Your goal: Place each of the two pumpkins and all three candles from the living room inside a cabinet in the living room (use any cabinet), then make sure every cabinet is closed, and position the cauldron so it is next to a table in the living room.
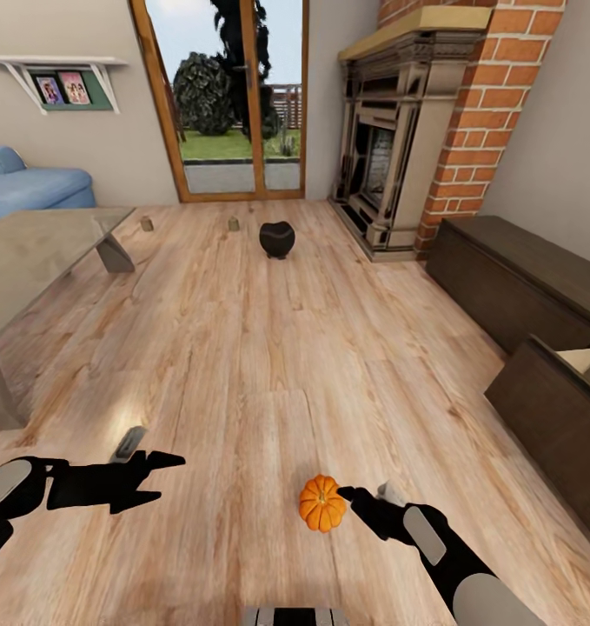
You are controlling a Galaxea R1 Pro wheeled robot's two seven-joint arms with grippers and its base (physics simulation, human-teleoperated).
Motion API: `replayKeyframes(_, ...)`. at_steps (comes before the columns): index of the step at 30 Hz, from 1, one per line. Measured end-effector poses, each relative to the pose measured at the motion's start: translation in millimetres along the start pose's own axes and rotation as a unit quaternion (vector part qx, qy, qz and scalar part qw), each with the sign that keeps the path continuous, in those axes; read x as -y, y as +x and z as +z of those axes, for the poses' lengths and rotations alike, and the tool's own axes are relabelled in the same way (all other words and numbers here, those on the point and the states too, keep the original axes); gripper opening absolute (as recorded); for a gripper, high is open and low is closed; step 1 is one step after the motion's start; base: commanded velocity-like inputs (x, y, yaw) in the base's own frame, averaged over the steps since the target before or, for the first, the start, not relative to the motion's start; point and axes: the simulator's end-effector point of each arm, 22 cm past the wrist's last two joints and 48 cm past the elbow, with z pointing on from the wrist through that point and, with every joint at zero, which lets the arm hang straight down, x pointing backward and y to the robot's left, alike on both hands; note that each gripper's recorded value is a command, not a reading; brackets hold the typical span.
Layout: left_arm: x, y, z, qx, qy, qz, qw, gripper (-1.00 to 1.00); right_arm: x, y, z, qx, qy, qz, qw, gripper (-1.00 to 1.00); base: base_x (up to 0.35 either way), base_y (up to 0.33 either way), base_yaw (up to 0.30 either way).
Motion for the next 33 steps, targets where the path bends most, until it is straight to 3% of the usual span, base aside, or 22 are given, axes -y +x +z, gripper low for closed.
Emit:
replayKeyframes(4,0,-2,2.6,-0.002,0.008,-0.009,0.9999,1.0,-1,4,4.6,-0.005,-0.013,0.003,0.9999,1.0,0.0,0.0,0.0)
replayKeyframes(10,20,0,7.2,-0.013,0.069,-0.033,0.997,1.0,8,6,11.4,-0.003,-0.01,0.007,0.9999,1.0,0.0,0.0,0.0)
replayKeyframes(15,27,3,12.7,-0.022,0.1,-0.042,0.9939,1.0,15,6,16.9,0.001,-0.008,0.01,0.9999,1.0,0.0,0.0,0.0)
replayKeyframes(20,34,4,16.4,-0.026,0.131,-0.051,0.9897,1.0,19,-3,17.9,0.016,-0.027,0.021,0.9993,1.0,0.0,0.0,0.0)
replayKeyframes(28,21,4,26.3,-0.033,0.127,-0.064,0.9892,1.0,34,2,25.8,0.012,-0.021,0.032,0.9992,1.0,0.0,0.0,0.0)
replayKeyframes(33,12,6,32.9,-0.038,0.122,-0.072,0.9891,1.0,48,-5,27.3,0.024,-0.016,0.061,0.9977,1.0,0.0,0.0,0.0)
